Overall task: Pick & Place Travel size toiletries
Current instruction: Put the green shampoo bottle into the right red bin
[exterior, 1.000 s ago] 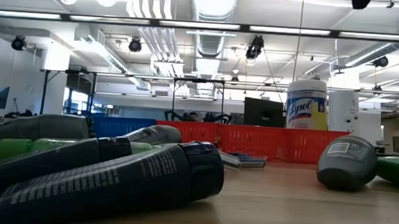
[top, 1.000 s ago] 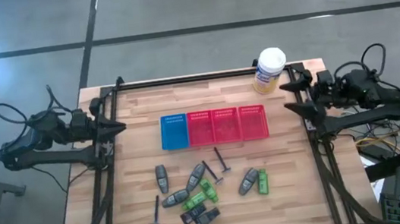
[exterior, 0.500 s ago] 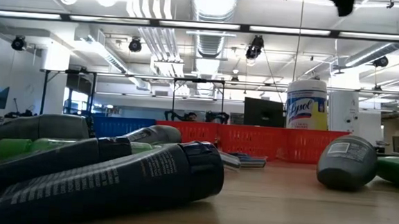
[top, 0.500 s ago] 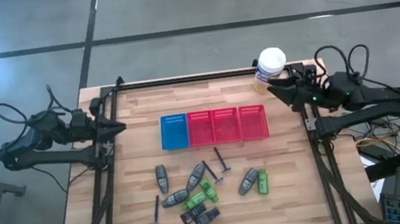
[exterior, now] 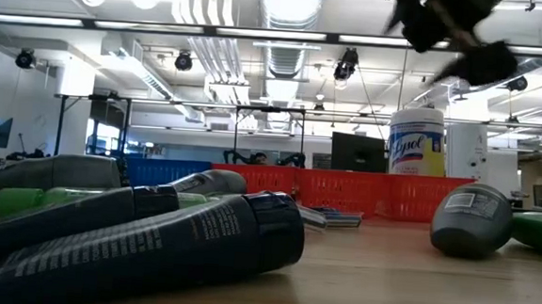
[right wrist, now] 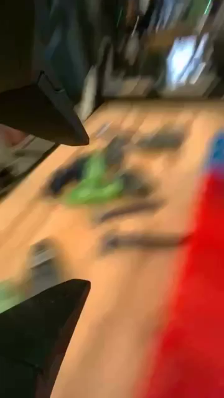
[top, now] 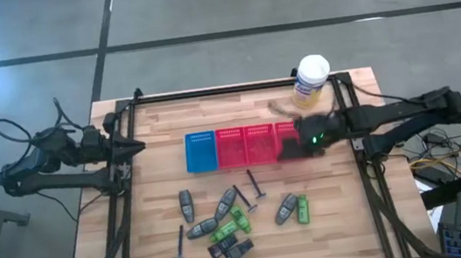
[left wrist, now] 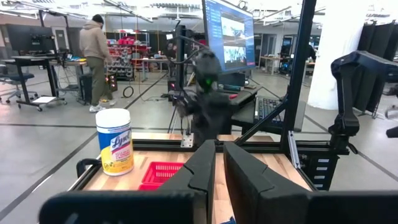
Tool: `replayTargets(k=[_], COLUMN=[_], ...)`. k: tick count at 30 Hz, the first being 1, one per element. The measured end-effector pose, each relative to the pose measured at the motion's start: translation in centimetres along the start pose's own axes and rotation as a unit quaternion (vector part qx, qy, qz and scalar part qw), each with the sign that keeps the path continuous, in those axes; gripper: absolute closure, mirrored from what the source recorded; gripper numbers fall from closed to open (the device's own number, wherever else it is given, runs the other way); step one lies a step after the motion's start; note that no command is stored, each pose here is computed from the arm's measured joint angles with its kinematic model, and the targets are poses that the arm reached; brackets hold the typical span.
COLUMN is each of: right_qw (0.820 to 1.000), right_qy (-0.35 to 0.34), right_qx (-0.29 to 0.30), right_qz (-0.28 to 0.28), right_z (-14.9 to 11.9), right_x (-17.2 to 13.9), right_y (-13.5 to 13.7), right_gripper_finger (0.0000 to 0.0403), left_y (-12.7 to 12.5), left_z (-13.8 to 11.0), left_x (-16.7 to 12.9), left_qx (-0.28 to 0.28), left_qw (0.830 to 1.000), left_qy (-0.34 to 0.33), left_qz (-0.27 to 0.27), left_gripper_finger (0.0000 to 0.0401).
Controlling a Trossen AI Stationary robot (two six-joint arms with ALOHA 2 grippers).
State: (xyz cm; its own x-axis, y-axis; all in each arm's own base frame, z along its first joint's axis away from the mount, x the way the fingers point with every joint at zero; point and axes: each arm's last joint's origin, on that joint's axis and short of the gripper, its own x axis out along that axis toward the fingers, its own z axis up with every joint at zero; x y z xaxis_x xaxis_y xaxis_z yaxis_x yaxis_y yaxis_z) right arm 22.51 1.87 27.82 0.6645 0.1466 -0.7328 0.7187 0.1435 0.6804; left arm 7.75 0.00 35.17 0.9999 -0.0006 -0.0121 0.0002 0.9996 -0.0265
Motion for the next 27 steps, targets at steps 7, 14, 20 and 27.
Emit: replayTargets(k=[7, 14, 20, 27], right_qw=[0.979, 0.955, 0.941, 0.943], right_qy=[0.105, 0.122, 0.113, 0.118], right_qx=[0.056, 0.097, 0.116, 0.123], right_qz=[-0.164, -0.250, -0.296, -0.287], right_z=[-4.5, -7.9, -9.1, -9.2], right_x=[2.9, 6.5, 8.9, 11.7], right_y=[0.3, -0.6, -2.7, -4.7], right_gripper_finger=[0.0039, 0.0039, 0.0039, 0.0039], left_y=[0.0, 0.0, 0.0, 0.0], left_z=[0.0, 0.0, 0.0, 0.0], left_x=[0.0, 0.0, 0.0, 0.0], left_qx=[0.000, 0.000, 0.000, 0.000], left_qw=[1.000, 1.000, 1.000, 1.000], left_qy=[0.000, 0.000, 0.000, 0.000], left_qz=[0.000, 0.000, 0.000, 0.000], left_gripper_finger=[0.0360, 0.0360, 0.0360, 0.0360])
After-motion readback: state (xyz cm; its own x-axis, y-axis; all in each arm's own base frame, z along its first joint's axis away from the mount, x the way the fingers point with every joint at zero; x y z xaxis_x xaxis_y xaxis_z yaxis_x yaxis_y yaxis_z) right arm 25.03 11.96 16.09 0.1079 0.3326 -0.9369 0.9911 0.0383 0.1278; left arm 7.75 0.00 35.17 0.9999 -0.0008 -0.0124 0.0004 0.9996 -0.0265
